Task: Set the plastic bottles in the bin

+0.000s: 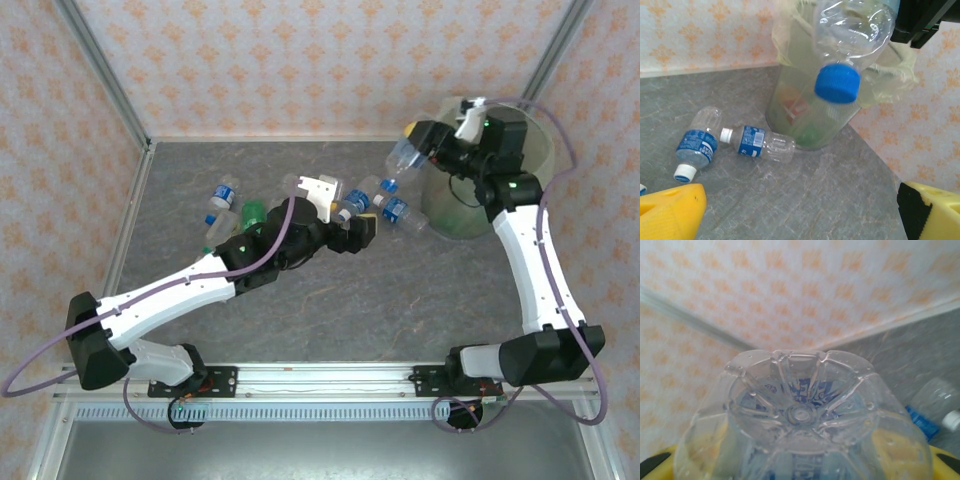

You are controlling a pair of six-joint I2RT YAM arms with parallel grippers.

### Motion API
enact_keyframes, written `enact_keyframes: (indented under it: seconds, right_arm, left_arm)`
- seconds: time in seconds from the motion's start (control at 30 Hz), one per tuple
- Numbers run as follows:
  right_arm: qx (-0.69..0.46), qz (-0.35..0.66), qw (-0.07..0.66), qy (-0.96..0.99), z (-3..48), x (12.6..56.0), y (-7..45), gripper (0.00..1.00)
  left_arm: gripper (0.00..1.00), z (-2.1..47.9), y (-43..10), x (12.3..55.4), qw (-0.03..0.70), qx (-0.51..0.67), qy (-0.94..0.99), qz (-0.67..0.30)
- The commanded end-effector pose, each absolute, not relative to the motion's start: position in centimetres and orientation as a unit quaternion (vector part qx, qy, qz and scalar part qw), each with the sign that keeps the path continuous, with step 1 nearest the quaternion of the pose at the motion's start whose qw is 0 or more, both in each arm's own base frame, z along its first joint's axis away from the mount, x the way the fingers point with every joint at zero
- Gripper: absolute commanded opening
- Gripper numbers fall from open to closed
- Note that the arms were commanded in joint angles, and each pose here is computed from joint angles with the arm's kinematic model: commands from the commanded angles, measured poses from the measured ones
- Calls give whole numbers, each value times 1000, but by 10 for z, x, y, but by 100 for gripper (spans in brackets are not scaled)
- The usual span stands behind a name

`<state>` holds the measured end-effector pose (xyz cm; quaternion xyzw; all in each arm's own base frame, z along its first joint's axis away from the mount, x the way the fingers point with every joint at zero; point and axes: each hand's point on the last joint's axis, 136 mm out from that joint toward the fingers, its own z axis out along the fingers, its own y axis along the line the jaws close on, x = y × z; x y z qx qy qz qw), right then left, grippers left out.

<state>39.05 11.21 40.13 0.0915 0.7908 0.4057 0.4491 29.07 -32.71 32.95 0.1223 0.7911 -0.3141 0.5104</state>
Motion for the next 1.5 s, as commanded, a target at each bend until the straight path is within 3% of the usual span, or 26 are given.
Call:
enact_keyframes:
  seconds: [0.0, 0.27, 0.43, 0.7, 0.97, 1.07, 1.23, 1.47]
  right_arm:
    - [147, 349, 522, 764, 439, 399, 67, 45]
    - [262, 134, 602, 743, 462, 412, -35, 46]
    - [297, 7, 613, 732, 459, 408, -76, 46]
    - [303, -70, 588, 747, 424, 418, -97, 46]
    - [295, -68, 534, 789, 373, 441, -95, 50]
    - [291, -61, 518, 802, 357, 444, -91, 59]
    - [288, -61, 509, 809, 354, 443, -90, 100]
    - [280, -32, 531, 799, 377, 436, -81, 100]
  left_arm:
    - [99, 336, -306, 297, 536, 79, 788, -291]
    - [99, 330, -278, 294, 544, 37, 792, -274]
    - [99, 321, -254, 294, 551, 1, 797, -247]
    - [99, 312, -231, 294, 551, -41, 797, -246]
    - [99, 307, -227, 292, 542, -49, 801, -251]
    - [99, 311, -221, 290, 547, -54, 797, -249]
    - [99, 314, -212, 292, 553, -64, 797, -236]
    - [99, 306, -217, 305, 539, -62, 810, -224]
